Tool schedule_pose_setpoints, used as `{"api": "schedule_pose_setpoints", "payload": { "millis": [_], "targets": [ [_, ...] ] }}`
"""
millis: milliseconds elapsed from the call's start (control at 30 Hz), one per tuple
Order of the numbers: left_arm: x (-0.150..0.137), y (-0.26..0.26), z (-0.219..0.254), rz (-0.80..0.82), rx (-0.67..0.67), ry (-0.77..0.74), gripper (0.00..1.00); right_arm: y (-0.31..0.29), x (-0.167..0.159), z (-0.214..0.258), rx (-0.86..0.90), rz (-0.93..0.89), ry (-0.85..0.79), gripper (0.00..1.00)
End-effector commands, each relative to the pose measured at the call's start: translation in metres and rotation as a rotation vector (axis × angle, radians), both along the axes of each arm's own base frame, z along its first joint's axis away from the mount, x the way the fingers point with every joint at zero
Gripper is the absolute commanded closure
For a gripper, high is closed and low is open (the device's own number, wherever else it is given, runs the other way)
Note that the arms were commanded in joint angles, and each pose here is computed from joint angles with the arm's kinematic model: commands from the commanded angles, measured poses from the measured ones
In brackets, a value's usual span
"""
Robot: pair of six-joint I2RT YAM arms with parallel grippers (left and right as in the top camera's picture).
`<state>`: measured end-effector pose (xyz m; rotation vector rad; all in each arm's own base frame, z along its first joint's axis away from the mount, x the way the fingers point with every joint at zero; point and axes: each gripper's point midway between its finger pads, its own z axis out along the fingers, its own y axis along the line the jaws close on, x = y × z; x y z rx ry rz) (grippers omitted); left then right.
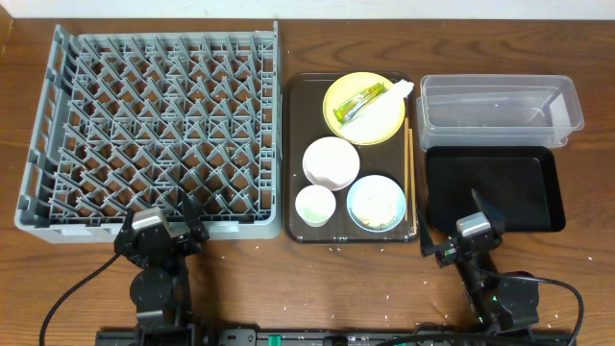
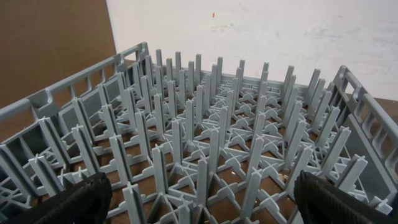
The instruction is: Sort waste into correct bins and load items into the dishwasher
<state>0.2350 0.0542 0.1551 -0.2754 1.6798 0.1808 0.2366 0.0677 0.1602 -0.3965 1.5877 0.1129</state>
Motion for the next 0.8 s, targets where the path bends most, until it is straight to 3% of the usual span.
{"api": "schedule_pose_setpoints", "payload": {
  "millis": [0, 500, 767],
  "targets": [
    [0.0, 0.001, -0.015, 0.006, 0.003, 0.035, 0.05, -0.008, 0.002, -0.001, -0.016, -0.038, -0.006, 0.01],
    [0.0, 0.001, -0.015, 0.006, 0.003, 0.035, 0.05, -0.004, 0.001, 0.008, -0.008, -0.015, -0.04, 0.01],
    [0.0, 0.001, -0.005, 0.005, 0.005, 0.004, 0.05, 0.0, -0.003, 0.033, 0.112, 0.01, -0.064, 0.01]
  ]
}}
